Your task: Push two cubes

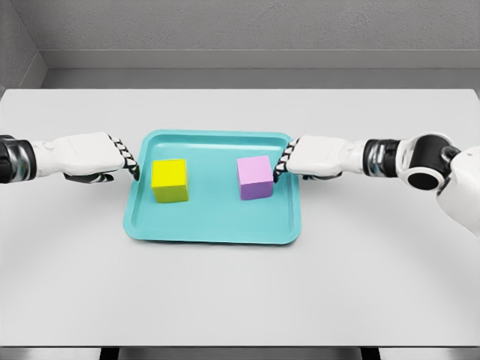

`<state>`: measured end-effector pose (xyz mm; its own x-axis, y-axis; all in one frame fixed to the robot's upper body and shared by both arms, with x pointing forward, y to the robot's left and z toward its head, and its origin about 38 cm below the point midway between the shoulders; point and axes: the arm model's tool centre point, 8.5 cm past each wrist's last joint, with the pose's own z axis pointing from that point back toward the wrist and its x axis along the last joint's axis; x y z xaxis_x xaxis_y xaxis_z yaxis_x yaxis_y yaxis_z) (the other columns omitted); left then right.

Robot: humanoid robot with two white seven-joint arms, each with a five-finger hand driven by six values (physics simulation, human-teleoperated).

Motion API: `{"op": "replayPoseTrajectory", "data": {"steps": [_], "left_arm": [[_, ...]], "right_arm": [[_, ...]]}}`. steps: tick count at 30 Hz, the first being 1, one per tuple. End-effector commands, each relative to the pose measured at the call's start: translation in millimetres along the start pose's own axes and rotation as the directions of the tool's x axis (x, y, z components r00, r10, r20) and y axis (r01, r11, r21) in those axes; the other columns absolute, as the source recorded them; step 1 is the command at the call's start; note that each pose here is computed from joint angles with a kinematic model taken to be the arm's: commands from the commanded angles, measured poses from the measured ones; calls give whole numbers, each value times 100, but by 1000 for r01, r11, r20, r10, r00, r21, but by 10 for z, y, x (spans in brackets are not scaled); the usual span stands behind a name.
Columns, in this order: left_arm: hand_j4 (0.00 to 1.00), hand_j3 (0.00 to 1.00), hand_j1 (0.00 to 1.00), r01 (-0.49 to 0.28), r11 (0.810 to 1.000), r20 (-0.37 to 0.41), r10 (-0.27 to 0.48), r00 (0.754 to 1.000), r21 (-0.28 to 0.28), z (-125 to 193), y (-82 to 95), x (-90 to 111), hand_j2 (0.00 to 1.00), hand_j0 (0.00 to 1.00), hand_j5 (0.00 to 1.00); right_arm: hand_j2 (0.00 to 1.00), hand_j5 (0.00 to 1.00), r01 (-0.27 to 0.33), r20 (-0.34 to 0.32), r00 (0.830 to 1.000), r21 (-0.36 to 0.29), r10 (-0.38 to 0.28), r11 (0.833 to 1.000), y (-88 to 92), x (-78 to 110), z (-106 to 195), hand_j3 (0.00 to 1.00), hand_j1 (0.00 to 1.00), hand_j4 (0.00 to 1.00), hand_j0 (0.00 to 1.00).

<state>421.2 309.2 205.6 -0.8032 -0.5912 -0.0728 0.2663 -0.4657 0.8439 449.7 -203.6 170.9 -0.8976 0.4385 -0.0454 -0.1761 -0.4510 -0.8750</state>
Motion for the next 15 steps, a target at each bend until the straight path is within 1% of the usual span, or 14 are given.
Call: {"op": "replayPoseTrajectory", "data": {"steps": [1, 2, 4, 5, 10, 15], "left_arm": [[62, 62, 62, -3, 1000, 1, 3, 1000, 4, -7, 7, 4, 62, 62, 62], [62, 62, 62, -4, 1000, 3, 4, 1000, 6, -17, 10, 10, 62, 62, 62], [62, 62, 62, -4, 1000, 4, 4, 1000, 7, -22, 11, 13, 62, 62, 62], [62, 62, 62, -4, 1000, 6, 4, 1000, 9, -22, 16, 17, 62, 62, 62], [62, 62, 62, -3, 1000, 17, 2, 1000, 20, -58, 42, 53, 62, 62, 62], [62, 62, 62, 1, 999, 36, -3, 999, 37, -118, 86, 113, 62, 62, 62]], "right_arm": [[68, 68, 1, 16, 1000, -6, -1, 1000, -15, 48, -61, 68, 68, 68, 68], [68, 68, -6, 18, 1000, 0, 6, 1000, -40, 53, -64, 68, 68, 68, 68], [68, 68, -30, 37, 999, -13, 30, 999, -119, 130, -72, 68, 68, 68, 68], [68, 68, -32, 37, 999, -15, 33, 999, -135, 128, -74, 68, 68, 68, 68], [68, 68, -38, 29, 999, -15, 39, 999, -166, 94, -61, 68, 68, 68, 68], [68, 68, -46, 28, 999, 1, 46, 999, -135, 94, -75, 68, 68, 68, 68]]}}
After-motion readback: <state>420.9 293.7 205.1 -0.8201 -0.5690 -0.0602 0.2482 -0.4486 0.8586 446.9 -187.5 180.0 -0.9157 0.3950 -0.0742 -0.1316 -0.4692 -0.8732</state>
